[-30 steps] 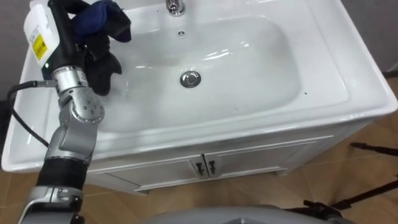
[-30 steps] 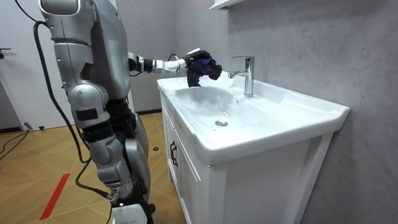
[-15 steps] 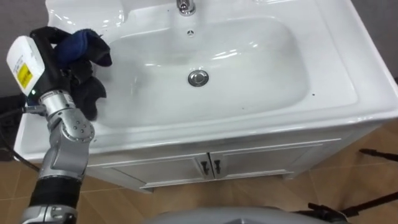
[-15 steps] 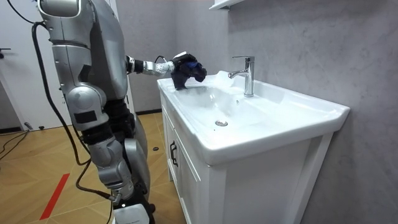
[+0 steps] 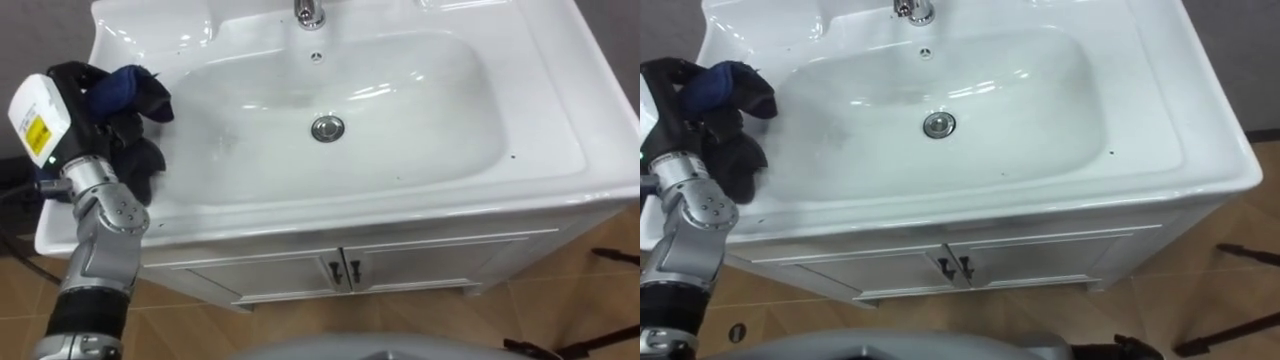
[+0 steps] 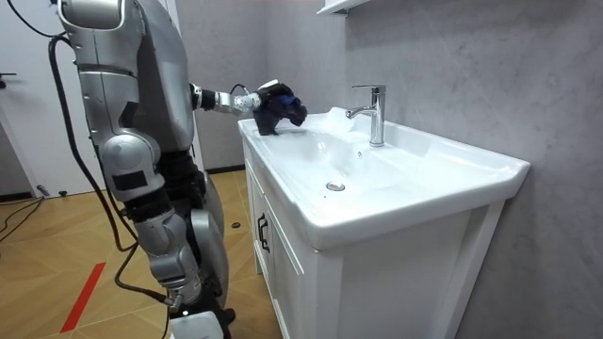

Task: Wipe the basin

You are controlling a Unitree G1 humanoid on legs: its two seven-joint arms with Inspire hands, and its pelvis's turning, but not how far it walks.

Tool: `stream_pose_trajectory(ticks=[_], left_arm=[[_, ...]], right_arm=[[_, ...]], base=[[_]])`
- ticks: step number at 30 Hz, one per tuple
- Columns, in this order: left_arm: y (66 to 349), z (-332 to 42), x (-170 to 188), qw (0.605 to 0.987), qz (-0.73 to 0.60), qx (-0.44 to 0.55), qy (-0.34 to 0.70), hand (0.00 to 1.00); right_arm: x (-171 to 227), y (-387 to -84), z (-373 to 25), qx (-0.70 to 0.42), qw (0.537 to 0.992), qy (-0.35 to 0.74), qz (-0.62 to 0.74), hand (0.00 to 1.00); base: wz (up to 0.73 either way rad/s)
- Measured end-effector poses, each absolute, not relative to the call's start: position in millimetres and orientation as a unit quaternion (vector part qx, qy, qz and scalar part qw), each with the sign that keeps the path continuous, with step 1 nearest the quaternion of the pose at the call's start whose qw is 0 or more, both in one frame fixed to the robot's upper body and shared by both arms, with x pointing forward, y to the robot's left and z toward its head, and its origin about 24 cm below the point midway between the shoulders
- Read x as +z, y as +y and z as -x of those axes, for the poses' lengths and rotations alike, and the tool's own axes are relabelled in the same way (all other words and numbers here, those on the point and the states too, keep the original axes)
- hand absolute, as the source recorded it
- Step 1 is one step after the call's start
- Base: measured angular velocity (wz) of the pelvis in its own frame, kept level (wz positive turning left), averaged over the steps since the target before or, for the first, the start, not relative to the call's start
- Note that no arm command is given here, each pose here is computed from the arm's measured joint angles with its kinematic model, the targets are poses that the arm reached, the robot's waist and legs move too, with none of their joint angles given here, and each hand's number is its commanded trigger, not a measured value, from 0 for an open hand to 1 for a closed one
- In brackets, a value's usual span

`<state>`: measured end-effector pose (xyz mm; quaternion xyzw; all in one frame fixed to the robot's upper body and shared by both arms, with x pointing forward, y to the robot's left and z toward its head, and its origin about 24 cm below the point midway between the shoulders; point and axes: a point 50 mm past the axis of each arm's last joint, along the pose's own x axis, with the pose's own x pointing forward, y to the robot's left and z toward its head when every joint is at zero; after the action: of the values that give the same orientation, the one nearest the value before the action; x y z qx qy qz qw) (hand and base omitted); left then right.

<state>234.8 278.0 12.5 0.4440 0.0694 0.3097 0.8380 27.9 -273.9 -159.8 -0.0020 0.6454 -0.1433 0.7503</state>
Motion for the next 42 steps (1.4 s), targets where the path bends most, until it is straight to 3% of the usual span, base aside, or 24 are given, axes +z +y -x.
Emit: stream_pose_trajectory(ticks=[14,15,16,17,18,19,20,21,42], left_arm=[[292,-229,8,0.813,-0.473,0.326,0.097,1.0],[292,-228,8,0.812,-0.473,0.328,0.098,0.93],[293,-228,8,0.812,-0.473,0.328,0.099,0.93],[293,-228,7,0.812,-0.473,0.328,0.099,0.67],[293,-227,7,0.811,-0.473,0.328,0.1,0.62],[293,-227,7,0.811,-0.473,0.328,0.101,0.25],[293,-227,6,0.811,-0.474,0.328,0.102,0.04],[293,-226,6,0.811,-0.474,0.327,0.104,0.0],[293,-227,6,0.811,-0.474,0.328,0.103,0.0]], right_arm=[[-161,-273,-16,-0.141,0.731,0.667,0.028,0.0],[-161,-273,-15,-0.139,0.729,0.67,0.03,0.0],[-161,-272,-14,-0.135,0.728,0.672,0.034,0.0],[-161,-272,-14,-0.134,0.727,0.672,0.036,0.0],[-162,-272,-14,-0.131,0.727,0.673,0.038,0.0],[-162,-272,-14,-0.13,0.727,0.673,0.039,0.0],[-162,-271,-14,-0.129,0.727,0.673,0.04,0.0],[-162,-271,-14,-0.129,0.727,0.673,0.04,0.0],[-162,-272,-16,-0.129,0.728,0.672,0.039,0.0]], base=[[0.0],[0.0],[0.0],[0.0],[0.0],[0.0],[0.0],[0.0],[0.0]])
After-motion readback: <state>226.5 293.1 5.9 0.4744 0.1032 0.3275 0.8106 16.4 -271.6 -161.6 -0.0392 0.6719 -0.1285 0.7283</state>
